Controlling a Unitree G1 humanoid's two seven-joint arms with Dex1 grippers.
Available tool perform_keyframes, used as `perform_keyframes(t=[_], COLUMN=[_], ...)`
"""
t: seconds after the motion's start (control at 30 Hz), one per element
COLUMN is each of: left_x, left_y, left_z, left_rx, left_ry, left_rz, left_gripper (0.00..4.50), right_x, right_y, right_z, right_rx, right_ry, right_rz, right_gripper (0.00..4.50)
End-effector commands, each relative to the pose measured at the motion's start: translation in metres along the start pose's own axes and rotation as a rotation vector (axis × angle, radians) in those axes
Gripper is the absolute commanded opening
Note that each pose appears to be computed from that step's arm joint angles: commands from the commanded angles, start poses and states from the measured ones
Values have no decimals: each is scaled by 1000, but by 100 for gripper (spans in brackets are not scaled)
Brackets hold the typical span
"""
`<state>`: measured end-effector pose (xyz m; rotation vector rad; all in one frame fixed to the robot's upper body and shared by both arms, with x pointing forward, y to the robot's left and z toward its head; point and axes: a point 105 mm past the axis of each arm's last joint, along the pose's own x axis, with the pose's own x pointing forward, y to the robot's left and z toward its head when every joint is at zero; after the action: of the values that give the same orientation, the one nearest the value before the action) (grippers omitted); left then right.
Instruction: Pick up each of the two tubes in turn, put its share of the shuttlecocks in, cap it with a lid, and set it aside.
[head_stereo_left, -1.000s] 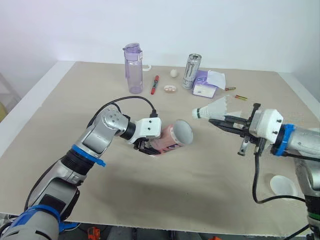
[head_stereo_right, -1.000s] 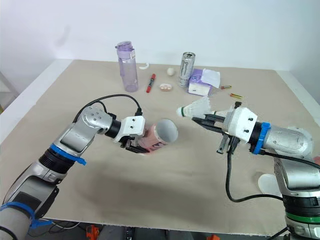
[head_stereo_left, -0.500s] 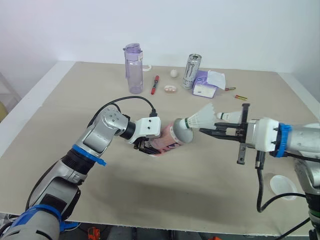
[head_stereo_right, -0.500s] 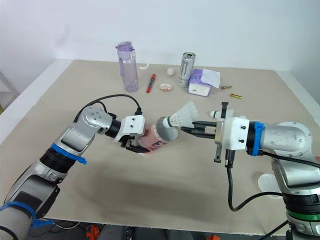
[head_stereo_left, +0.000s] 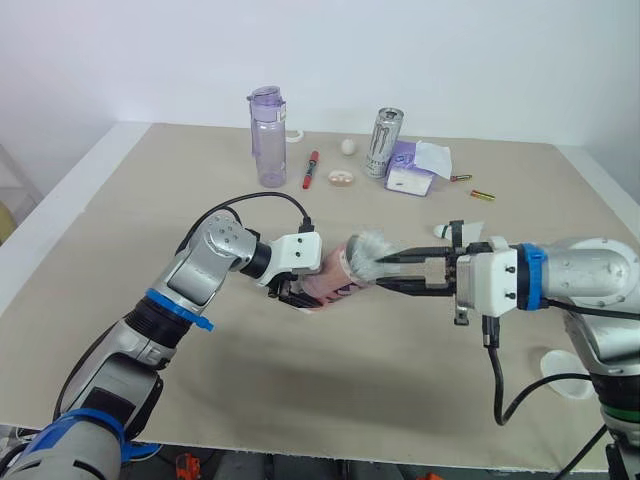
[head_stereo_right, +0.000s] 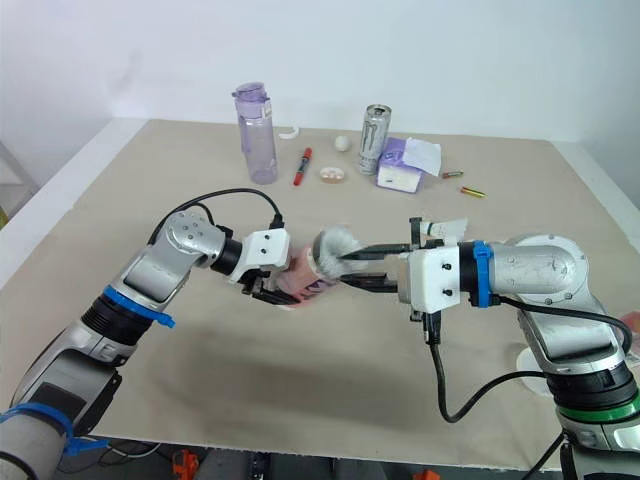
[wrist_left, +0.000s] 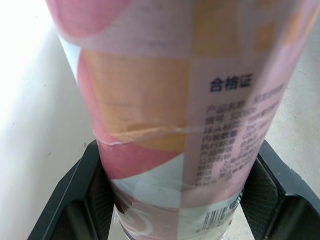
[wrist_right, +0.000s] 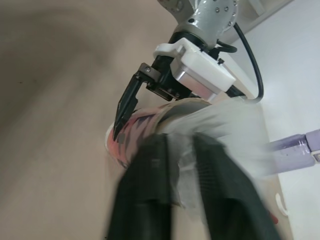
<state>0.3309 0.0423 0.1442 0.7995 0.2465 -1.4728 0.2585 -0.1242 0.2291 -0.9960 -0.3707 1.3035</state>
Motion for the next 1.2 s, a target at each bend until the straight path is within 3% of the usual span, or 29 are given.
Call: perform_keyframes(t=[0.03, 0.2, 0.37, 0.47, 0.57, 1.2], left_x=[4, 4, 5, 5, 5, 3], left_y=[-1, -1, -1, -1, -2, -7], left_z=[-7, -7, -7, -7, -7, -10], left_rx=[-20, -21, -18, -15, -15, -24], left_ry=[25, 27, 26, 25, 26, 32], left_rz=[0, -4, -9, -11, -12, -4], left_gripper=[312, 312, 312, 312, 312, 312], right_x=[-12, -36, -110, -156, -177, -182], right_y=[-14, -29, -27, -13, -3, 27], right_z=[8, -6, -73, -111, -130, -201], right_rx=[10, 252, 613, 693, 733, 961], right_ry=[-19, -33, 75, 221, 306, 431], right_rz=[-83, -317, -780, -1033, -1143, -1096], right_gripper=[279, 446, 446, 446, 446, 446])
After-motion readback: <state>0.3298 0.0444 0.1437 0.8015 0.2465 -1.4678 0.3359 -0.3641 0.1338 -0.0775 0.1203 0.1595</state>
